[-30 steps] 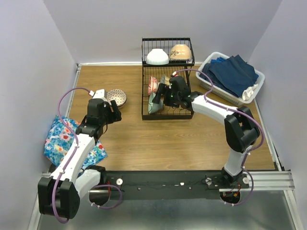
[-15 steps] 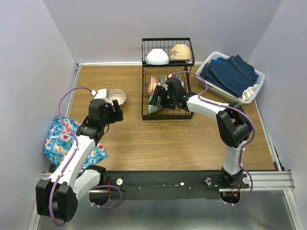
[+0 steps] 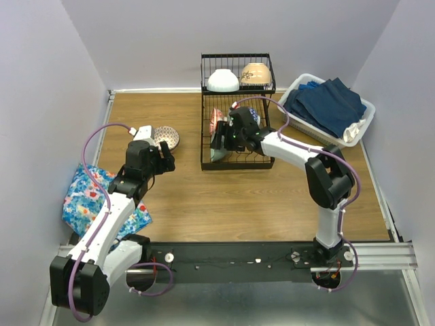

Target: Unload the bowls from the dish rack

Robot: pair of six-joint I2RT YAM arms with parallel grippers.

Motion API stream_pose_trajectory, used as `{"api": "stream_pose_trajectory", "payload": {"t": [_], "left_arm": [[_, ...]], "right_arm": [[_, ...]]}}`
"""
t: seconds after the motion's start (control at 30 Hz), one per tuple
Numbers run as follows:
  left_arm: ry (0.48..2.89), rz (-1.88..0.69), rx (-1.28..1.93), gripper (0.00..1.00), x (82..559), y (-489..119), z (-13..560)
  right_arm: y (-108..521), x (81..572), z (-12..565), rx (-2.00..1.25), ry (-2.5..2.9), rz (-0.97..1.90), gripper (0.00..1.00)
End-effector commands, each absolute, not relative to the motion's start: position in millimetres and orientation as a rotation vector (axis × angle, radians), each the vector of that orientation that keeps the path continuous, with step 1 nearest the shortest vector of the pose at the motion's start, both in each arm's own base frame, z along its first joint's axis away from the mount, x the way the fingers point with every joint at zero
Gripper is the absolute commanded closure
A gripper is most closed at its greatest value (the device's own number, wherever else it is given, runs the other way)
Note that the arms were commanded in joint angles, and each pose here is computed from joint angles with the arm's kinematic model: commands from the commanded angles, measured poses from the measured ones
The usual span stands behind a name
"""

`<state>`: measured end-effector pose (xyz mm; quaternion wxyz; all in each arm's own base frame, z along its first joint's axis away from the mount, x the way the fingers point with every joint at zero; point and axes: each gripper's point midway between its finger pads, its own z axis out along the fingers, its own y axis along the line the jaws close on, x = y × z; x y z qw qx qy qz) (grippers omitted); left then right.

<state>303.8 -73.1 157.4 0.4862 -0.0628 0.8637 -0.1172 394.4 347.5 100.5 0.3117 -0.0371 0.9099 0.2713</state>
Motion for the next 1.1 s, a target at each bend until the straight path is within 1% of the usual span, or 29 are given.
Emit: {"api": "stream_pose_trajectory", "payload": {"t": [0.0,0.03,0.07,0.1,0.13,0.17,0.4,0.67,0.93,1.07], "left_arm": [[2.053,-0.271,-0.14,0.18,307,-72,168],[2.05,-0.271,-0.14,0.18,307,-72,169],[2.048,-0.27,-0.141,0.18,307,-72,170],[2.047,-0.274,-0.14,0.18,307,-72,170],[2.047,-0.276,-0.139,0.18,307,-73,170],[2.049,-0.278,-0.139,0.18,307,-73,169],[2.048,-0.281,-0.135,0.18,306,-74,169],[2.047,-0.288,-0.135,0.18,306,-76,170],[2.058,-0.301,-0.131,0.18,305,-79,167],[2.075,-0.332,-0.112,0.18,305,-85,163]], "right_arm": [[355,394,105,-0.16,2.395,0.622,0.42],[352,394,104,-0.158,2.399,0.589,0.5],[349,397,105,-0.153,2.392,0.559,0.53],[351,396,109,-0.159,2.385,0.55,0.58],[351,395,110,-0.164,2.386,0.538,0.73],[349,397,113,-0.16,2.375,0.515,0.74],[347,394,128,-0.159,2.354,0.424,0.76],[328,397,147,-0.131,2.312,0.283,0.76],[305,393,175,-0.08,2.247,0.226,0.77],[297,387,187,-0.055,2.218,0.244,0.78]]}}
